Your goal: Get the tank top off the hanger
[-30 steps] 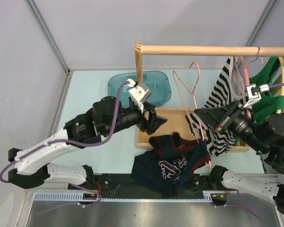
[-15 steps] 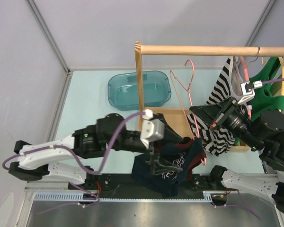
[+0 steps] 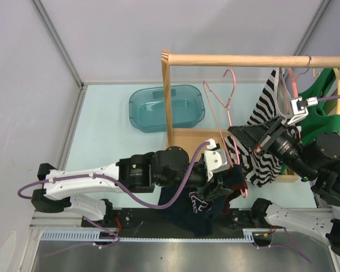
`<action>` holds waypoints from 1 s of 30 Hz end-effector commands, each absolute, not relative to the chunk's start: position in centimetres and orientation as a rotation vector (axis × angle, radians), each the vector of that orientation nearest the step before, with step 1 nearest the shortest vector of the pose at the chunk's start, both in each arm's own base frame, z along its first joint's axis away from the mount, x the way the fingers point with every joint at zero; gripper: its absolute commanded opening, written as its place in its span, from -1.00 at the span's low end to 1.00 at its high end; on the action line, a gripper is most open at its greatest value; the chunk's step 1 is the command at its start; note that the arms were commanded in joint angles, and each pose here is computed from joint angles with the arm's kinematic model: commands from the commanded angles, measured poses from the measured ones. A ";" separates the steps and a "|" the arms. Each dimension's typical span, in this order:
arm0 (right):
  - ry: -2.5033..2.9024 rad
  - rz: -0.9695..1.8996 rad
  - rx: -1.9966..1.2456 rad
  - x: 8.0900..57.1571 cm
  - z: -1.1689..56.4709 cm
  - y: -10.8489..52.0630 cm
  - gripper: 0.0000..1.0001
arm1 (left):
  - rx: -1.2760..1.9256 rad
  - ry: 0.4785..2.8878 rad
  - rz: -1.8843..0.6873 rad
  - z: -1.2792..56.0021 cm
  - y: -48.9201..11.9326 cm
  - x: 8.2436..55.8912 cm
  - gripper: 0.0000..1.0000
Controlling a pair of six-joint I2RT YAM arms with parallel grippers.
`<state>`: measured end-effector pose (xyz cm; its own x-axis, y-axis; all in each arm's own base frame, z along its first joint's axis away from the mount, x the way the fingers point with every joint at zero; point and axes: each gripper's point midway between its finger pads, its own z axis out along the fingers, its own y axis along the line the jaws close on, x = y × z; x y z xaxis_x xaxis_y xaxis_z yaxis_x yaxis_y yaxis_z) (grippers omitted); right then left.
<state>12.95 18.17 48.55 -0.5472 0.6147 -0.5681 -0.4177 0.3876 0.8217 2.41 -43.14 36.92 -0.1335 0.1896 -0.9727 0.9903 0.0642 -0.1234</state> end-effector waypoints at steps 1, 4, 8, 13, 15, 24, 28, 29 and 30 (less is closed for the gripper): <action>1.578 1.406 0.223 13.0 51.2 17.5 -1.00 | 1.121 1.461 -1.176 39.9 -42.3 3.4 -0.05; 1.567 1.413 0.239 13.2 51.3 17.6 -1.00 | 1.127 1.475 -1.189 39.5 -42.6 3.1 -0.13; 1.557 1.413 0.260 13.7 51.4 17.8 -1.00 | 1.125 1.484 -1.206 39.2 -42.7 2.9 -0.39; 1.561 1.408 0.319 14.4 50.9 17.8 -1.00 | 1.127 1.414 -1.275 41.7 -40.9 1.9 -1.00; 1.560 1.398 0.333 14.7 50.8 17.8 -1.00 | 1.145 1.365 -1.328 43.1 -40.1 1.0 -1.00; 1.549 1.308 0.380 16.4 50.2 17.6 -1.00 | 1.228 1.114 -1.572 47.6 -35.9 -3.5 -1.00; 1.545 1.302 0.382 17.2 50.5 18.5 -1.00 | 1.256 1.133 -1.575 46.6 -35.9 -3.8 -1.00; 1.538 1.305 0.386 17.4 50.7 18.7 -1.00 | 1.268 1.149 -1.570 46.0 -35.9 -3.8 -1.00; 1.545 1.291 0.391 17.8 50.6 19.0 -1.00 | 1.278 1.157 -1.565 45.6 -35.5 -3.8 -1.00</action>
